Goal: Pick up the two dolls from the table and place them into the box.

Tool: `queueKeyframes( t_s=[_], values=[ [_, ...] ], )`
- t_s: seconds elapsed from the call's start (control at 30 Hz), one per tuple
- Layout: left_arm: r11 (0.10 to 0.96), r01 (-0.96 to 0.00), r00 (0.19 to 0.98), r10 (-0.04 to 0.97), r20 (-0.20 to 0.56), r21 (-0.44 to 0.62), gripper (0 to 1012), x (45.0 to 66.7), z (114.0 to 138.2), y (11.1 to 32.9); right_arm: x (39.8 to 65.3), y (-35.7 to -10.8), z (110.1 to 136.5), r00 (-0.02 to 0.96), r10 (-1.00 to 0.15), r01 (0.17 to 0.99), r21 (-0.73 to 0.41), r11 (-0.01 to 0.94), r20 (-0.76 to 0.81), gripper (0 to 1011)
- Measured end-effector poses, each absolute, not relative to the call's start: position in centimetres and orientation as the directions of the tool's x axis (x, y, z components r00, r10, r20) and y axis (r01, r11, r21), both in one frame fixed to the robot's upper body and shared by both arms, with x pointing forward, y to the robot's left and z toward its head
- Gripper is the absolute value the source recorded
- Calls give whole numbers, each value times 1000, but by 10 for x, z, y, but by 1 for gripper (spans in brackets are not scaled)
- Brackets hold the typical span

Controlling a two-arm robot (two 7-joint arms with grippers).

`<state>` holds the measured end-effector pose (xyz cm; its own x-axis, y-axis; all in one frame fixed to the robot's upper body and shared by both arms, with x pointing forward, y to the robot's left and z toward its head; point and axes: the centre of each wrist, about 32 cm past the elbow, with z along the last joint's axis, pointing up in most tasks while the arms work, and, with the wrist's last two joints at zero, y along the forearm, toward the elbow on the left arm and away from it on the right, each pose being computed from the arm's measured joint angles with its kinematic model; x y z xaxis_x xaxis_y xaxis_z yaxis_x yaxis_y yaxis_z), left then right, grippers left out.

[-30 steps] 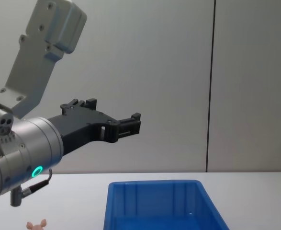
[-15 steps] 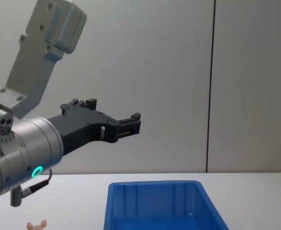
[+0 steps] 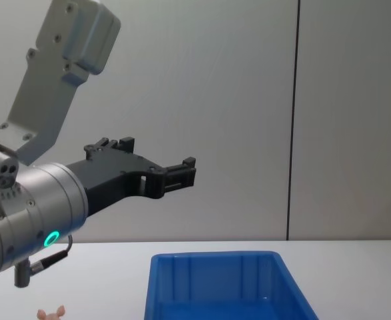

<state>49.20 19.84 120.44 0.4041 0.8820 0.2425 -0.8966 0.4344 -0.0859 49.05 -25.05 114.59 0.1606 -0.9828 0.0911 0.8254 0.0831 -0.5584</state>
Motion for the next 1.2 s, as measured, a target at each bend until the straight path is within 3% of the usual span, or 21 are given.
queueKeyframes(
  t_s=[0.67, 1.2],
  values=[
    [434, -897, 404, 882, 242, -86, 1001, 492, 1204, 198, 493, -245, 1165, 159, -978, 912, -400, 92, 135, 282],
    [434, -897, 404, 882, 242, -86, 1001, 492, 1204, 198, 502, -222, 1201, 295, -950, 937, -226, 267, 100, 282]
  ],
)
